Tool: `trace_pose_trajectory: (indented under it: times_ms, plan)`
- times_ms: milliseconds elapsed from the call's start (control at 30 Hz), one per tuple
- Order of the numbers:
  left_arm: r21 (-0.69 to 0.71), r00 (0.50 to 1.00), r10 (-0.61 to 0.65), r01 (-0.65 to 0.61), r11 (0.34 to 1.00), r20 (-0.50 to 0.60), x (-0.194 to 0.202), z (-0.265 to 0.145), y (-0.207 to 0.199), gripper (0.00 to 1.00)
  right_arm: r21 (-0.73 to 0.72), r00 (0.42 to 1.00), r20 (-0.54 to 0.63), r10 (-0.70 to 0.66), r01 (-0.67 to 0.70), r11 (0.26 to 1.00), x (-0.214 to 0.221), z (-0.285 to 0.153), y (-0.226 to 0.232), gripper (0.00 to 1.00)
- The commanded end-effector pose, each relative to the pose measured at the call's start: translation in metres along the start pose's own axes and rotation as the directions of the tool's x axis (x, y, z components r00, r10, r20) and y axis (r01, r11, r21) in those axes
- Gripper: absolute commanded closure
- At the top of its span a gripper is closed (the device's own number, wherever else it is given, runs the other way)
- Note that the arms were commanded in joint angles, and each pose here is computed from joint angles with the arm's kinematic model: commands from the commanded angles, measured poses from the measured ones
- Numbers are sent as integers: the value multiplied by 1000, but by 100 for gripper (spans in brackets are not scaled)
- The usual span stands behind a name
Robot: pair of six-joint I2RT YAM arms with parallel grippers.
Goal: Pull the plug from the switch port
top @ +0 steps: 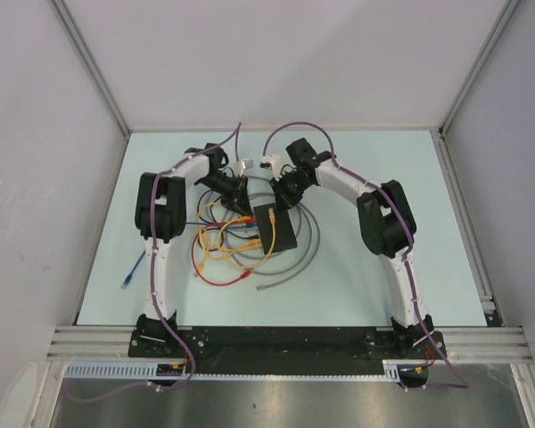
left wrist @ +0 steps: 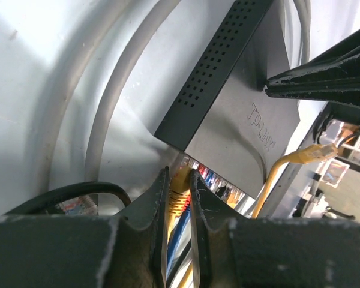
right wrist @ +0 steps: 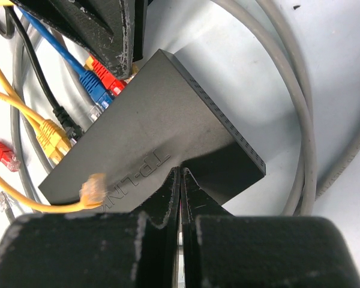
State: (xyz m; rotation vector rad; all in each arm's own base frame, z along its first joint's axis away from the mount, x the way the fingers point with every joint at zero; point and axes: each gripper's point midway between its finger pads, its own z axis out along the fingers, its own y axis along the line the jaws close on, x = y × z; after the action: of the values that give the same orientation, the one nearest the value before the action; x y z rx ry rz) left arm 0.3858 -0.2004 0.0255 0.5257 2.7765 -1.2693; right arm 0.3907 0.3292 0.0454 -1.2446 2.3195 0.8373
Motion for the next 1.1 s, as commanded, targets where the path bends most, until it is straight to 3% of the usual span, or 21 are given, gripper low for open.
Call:
trace_pose_trajectory:
  times_ms: [0,200,533,667,833,900,1067]
  plan:
    - [-198,998,51,-59,978,-44,13,-9,51,100,77,965,-251,80,-63,995,81,24,-11,100]
    - [-159,997,39,-50,986,-68,46,-10,39,100,75,964,-254,78,-61,995,83,24,-9,100]
    - [-53,984,168,-165,985,58,15,-45,13,100,77,964,-250,85,-67,995,83,23,-11,100]
    - [106,960,234,-252,962,156,9,-60,-32,100,78,966,-246,84,-67,995,82,23,-12,100]
    - [200,922,291,-345,917,253,-8,-95,-89,100,77,965,-248,87,-70,995,82,24,-12,100]
    - [194,895,335,-399,896,295,-19,-112,-105,100,78,965,-247,90,-72,994,82,23,-12,100]
    - [123,855,301,-383,915,422,-54,-164,-111,100,79,965,-245,97,-80,994,83,22,-14,100]
